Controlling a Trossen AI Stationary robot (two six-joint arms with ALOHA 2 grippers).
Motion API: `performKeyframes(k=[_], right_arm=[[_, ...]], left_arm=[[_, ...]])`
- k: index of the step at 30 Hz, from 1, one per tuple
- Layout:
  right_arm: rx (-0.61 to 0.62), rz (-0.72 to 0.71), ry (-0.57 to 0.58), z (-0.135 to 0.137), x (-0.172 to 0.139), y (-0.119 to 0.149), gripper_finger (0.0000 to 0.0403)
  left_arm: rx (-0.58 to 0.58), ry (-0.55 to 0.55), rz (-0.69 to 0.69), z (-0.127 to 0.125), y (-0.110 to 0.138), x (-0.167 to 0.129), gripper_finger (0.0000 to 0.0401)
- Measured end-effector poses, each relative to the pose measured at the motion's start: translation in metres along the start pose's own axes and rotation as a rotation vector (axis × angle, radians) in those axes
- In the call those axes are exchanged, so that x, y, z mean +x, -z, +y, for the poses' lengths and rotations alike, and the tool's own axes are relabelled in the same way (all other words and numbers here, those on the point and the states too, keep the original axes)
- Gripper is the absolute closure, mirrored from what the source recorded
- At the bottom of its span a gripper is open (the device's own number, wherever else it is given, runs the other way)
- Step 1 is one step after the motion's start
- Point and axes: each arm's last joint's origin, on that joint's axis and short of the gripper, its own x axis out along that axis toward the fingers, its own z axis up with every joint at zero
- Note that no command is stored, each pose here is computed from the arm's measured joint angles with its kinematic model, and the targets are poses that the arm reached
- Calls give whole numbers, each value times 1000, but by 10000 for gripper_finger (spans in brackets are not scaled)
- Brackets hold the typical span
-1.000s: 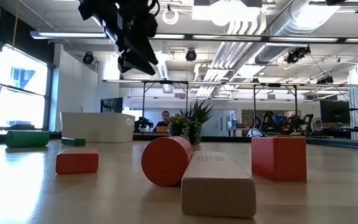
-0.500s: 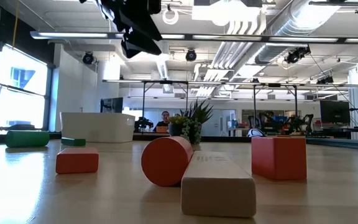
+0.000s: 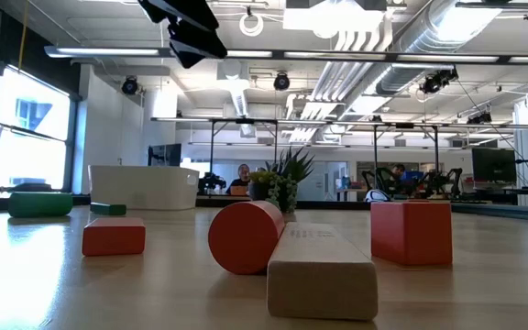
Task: Sort & place blocks by color
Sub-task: Put the green block into the bottom white bin, then put the orange block into the transparent bin
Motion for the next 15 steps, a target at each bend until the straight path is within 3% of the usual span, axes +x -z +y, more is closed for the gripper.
performKeyframes(k=[7, 15], right_arm=[[62, 0, 2, 0, 0, 0, 257], [92, 0, 3, 0, 0, 0, 233]], left_arm=[[141, 40, 28, -18, 5, 2, 229], [477, 99, 55, -40, 13, 3, 229]])
